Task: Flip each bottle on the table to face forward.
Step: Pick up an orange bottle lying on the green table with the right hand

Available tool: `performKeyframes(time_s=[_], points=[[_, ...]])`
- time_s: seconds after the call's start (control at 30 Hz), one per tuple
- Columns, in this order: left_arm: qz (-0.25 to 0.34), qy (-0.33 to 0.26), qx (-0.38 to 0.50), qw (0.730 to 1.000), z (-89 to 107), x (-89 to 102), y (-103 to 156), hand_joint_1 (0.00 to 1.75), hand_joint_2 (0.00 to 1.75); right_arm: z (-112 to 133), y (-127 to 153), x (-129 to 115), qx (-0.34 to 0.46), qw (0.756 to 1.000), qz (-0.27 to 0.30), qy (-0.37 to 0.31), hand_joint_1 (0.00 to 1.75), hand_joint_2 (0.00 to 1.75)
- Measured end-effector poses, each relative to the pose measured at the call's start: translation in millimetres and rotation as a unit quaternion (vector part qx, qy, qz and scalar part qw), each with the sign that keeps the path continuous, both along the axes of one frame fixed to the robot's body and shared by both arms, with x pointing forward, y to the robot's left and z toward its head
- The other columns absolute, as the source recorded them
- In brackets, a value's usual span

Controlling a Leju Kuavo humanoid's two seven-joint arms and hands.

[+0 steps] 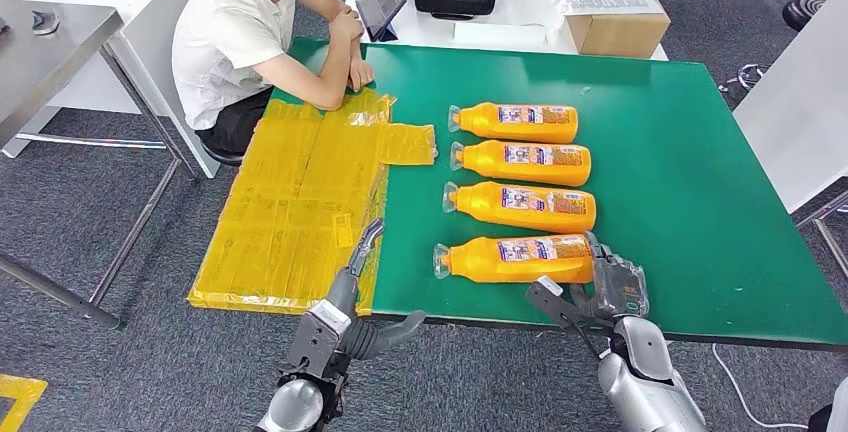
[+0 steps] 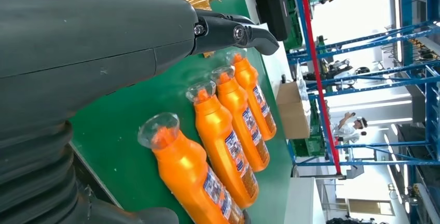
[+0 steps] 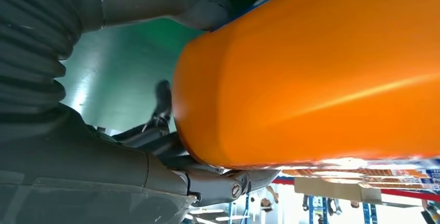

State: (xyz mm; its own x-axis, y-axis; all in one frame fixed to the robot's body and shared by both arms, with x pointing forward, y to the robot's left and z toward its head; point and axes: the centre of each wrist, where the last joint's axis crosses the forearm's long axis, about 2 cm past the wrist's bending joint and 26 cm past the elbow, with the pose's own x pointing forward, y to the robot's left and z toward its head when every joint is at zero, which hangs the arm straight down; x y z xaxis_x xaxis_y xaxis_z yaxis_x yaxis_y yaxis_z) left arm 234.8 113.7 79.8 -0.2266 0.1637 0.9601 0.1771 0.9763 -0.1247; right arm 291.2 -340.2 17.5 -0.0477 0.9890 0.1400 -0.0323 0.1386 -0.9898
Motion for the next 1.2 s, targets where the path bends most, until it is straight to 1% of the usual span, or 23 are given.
performKeyframes(time_s=[0.03,0.07,0.13,0.17,0.2,0.7,1.03,1.2], points=[[-0.001,0.0,0.0,1.0,-0.2,-0.1,-0.4,0.0,1.75,0.0,1.6,0.5,-0.002,1.0,0.003,0.0,1.4,1.75],[-0.002,0.0,0.0,1.0,-0.2,-0.2,-0.8,0.0,1.75,-0.3,3.0,0.8,-0.005,1.0,0.006,0.0,1.14,1.75],[-0.003,-0.001,0.0,1.0,-0.4,-0.1,-1.5,0.0,1.75,-0.9,5.9,1.3,-0.011,1.0,0.011,0.0,0.42,1.75],[-0.004,-0.001,0.0,1.0,-0.5,-0.1,-1.7,0.0,1.75,-1.1,7.1,1.4,-0.014,1.0,0.012,0.0,0.1,1.75],[-0.004,-0.001,0.001,1.0,-0.6,-0.1,-1.8,0.0,1.75,-1.2,8.0,1.4,-0.017,1.0,0.013,-0.002,0.0,1.75],[0.002,-0.001,0.006,1.0,-0.5,-0.6,-2.8,0.0,1.75,-0.2,23.2,2.9,-0.094,0.995,-0.002,-0.042,0.0,1.75],[0.002,-0.002,0.009,1.0,-0.6,-0.8,-2.7,0.0,1.75,-0.7,26.7,2.3,-0.107,0.993,-0.003,-0.047,0.0,1.75],[0.001,-0.001,0.009,1.0,-0.9,-0.9,-2.8,0.0,1.75,-0.1,30.0,3.6,-0.097,0.994,0.023,-0.044,0.0,1.75]])
